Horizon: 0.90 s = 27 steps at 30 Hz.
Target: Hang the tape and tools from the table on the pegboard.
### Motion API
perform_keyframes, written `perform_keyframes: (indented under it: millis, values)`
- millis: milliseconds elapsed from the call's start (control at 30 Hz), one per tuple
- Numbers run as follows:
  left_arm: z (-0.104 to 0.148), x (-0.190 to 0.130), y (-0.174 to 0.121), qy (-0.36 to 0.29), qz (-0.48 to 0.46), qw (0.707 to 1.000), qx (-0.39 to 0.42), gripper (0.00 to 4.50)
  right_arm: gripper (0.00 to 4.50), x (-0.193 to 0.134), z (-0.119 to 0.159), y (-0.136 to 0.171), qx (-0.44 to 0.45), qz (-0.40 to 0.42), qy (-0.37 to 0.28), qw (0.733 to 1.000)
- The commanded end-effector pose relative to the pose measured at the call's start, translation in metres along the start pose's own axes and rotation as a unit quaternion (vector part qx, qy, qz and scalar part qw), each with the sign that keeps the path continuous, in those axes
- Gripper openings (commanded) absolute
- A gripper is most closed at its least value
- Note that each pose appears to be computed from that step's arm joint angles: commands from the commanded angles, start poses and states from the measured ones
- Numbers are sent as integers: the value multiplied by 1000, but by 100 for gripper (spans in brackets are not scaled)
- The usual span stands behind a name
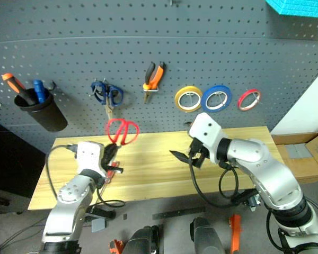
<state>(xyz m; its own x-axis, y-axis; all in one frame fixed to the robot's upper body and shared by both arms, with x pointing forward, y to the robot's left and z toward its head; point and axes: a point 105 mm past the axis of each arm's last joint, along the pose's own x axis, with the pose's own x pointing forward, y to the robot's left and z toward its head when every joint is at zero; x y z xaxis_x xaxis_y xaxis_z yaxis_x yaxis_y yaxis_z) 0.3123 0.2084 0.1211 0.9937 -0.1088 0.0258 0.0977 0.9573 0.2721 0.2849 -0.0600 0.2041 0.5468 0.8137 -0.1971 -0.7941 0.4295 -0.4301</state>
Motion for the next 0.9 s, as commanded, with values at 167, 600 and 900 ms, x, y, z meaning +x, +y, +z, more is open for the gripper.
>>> perform_keyframes:
  millis: [167,600,900]
  values:
    - [54,-7,29,-104,66,991,57,2,450,-4,11,-21,-38,-18,-25,999]
    - [63,36,32,-108,55,992,36,2,450,9,20,-35,-60,-12,-39,997]
    - [48,44,26,-78,39,996,1,82,450,12,30,-37,-69,-20,-54,996]
